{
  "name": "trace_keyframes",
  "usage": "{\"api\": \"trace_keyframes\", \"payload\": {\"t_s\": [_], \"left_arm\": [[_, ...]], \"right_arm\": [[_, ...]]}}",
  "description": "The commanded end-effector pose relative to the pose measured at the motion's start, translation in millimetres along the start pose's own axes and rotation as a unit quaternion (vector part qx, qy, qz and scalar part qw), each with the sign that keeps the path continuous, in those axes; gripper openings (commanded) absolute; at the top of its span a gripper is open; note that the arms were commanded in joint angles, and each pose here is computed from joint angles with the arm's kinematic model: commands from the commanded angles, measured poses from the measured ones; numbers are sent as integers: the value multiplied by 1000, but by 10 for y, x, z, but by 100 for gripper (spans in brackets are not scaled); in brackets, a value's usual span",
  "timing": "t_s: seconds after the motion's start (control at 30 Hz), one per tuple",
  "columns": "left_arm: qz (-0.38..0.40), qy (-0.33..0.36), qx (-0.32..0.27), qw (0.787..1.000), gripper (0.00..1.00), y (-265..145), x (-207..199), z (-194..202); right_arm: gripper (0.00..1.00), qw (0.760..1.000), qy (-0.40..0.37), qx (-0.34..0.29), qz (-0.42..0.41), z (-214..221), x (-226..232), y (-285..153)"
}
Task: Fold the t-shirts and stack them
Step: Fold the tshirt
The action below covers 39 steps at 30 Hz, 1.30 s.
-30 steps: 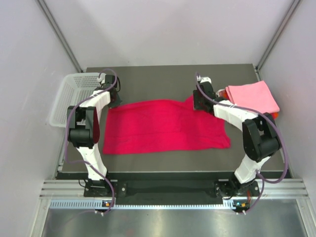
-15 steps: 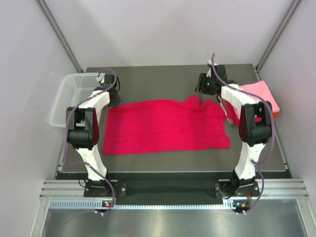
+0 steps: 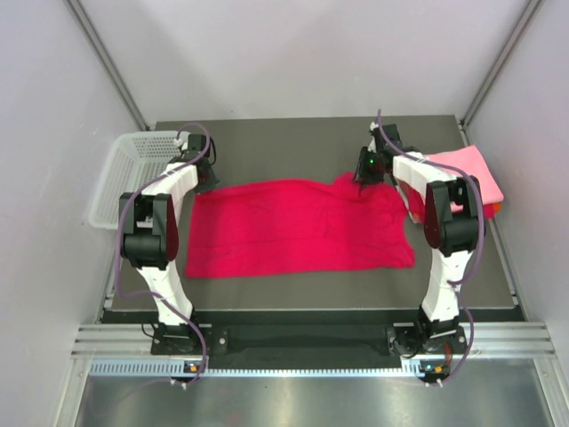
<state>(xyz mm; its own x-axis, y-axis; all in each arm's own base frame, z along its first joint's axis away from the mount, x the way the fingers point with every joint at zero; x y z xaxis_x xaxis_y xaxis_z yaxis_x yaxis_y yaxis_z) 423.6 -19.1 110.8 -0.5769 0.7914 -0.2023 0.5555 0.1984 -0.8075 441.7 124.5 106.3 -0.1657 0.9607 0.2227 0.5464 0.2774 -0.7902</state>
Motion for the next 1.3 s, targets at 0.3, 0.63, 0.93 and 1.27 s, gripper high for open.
{"api": "trace_keyframes", "payload": {"t_s": [0.3, 0.63, 0.93, 1.27], "left_arm": [[16, -7, -45, 999, 0, -149, -101, -280], [12, -13, -48, 999, 0, -128, -171, -371], [15, -18, -67, 998, 0, -290, -52, -313], [34, -25, -92, 995, 0, -529, 128, -63]], "right_arm": [[0, 996, 4, -86, 2, -673, -7, -239], [0, 989, -45, -136, 20, -1008, 18, -459], [0, 986, -78, -145, 39, -716, 147, -644], [0, 980, -93, -162, 73, -168, 275, -918]]}}
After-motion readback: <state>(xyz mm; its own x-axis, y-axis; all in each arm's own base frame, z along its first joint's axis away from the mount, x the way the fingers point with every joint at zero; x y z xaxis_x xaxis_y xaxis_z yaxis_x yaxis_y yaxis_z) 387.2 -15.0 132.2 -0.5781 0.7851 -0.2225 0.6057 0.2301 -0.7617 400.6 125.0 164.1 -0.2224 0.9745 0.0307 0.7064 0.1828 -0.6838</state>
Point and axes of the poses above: each gripper's point midway between its finger pads, its own y axis out along the fingers, its own x axis along the line the jaws close on, z = x × y, the point moved 6 cm from there along -y, back along the fingers, and after that the axes turned 12 degrees about -y, right-handed, at the moved point
